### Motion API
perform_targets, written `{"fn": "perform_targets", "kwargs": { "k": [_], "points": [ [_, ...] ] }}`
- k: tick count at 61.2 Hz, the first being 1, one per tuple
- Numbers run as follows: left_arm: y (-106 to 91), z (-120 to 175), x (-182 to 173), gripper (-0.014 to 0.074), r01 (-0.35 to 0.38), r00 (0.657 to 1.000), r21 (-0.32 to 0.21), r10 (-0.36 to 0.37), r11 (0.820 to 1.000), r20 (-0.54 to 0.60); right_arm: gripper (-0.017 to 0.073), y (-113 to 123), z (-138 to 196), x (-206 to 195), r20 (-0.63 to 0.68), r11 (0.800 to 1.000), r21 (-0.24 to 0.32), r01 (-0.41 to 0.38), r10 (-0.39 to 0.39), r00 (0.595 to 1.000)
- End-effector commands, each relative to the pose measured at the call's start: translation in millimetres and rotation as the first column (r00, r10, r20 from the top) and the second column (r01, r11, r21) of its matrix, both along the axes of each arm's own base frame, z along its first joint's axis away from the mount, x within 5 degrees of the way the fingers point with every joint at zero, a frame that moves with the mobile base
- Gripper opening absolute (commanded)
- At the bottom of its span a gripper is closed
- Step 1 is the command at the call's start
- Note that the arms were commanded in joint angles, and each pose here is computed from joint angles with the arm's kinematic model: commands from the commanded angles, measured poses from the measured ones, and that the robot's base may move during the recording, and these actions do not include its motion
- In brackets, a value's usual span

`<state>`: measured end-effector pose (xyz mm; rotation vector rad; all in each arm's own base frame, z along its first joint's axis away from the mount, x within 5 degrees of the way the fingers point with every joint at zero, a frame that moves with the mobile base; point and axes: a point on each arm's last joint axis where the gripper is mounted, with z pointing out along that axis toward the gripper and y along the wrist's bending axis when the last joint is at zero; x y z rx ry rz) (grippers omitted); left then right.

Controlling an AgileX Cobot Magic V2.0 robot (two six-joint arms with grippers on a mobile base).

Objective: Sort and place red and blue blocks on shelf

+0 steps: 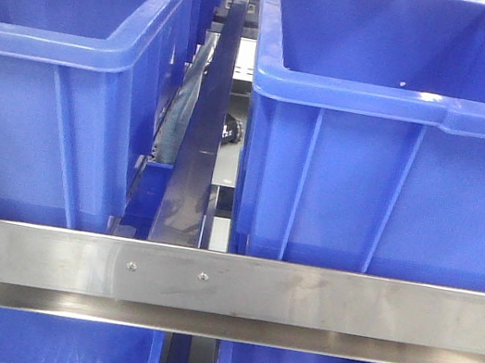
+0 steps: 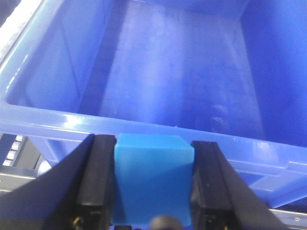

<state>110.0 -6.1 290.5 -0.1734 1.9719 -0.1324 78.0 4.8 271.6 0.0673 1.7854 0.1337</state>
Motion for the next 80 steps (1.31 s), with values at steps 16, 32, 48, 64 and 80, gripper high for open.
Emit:
{"fn": "perform_targets", "kwargs": {
  "k": [16,32,48,64,80],
  "points": [
    [-2.1,15.8,2.4,0.0122,0.024,0.995,-0.006,-0.024,1.000,0.099,0.0049,-1.5,17.6,0.9,0.107,1.000,-0.007,0.016,-0.016,0.994],
    [-2.1,15.8,2.4,0.0122,0.024,0.995,-0.006,-0.024,1.000,0.099,0.0049,-1.6,18.5,1.0,0.118,1.000,-0.006,0.018,-0.017,0.993],
    [-2.8,17.5,2.9,0.0122,0.032,0.992,-0.006,-0.031,0.999,0.119,0.0049,-2.3,24.0,1.4,0.178,1.000,-0.004,0.026,-0.025,0.984],
    [-5.1,23.5,4.3,0.0122,0.059,0.981,0.000,-0.058,0.998,0.186,0.0049,-2.4,24.7,1.5,0.181,1.000,-0.003,0.026,-0.025,0.983],
    [-6.6,30.3,5.7,0.0122,0.083,0.962,0.058,-0.095,0.995,0.255,0.0049,-2.4,26.7,2.3,0.188,1.000,-0.004,0.027,-0.026,0.982]
  ]
}}
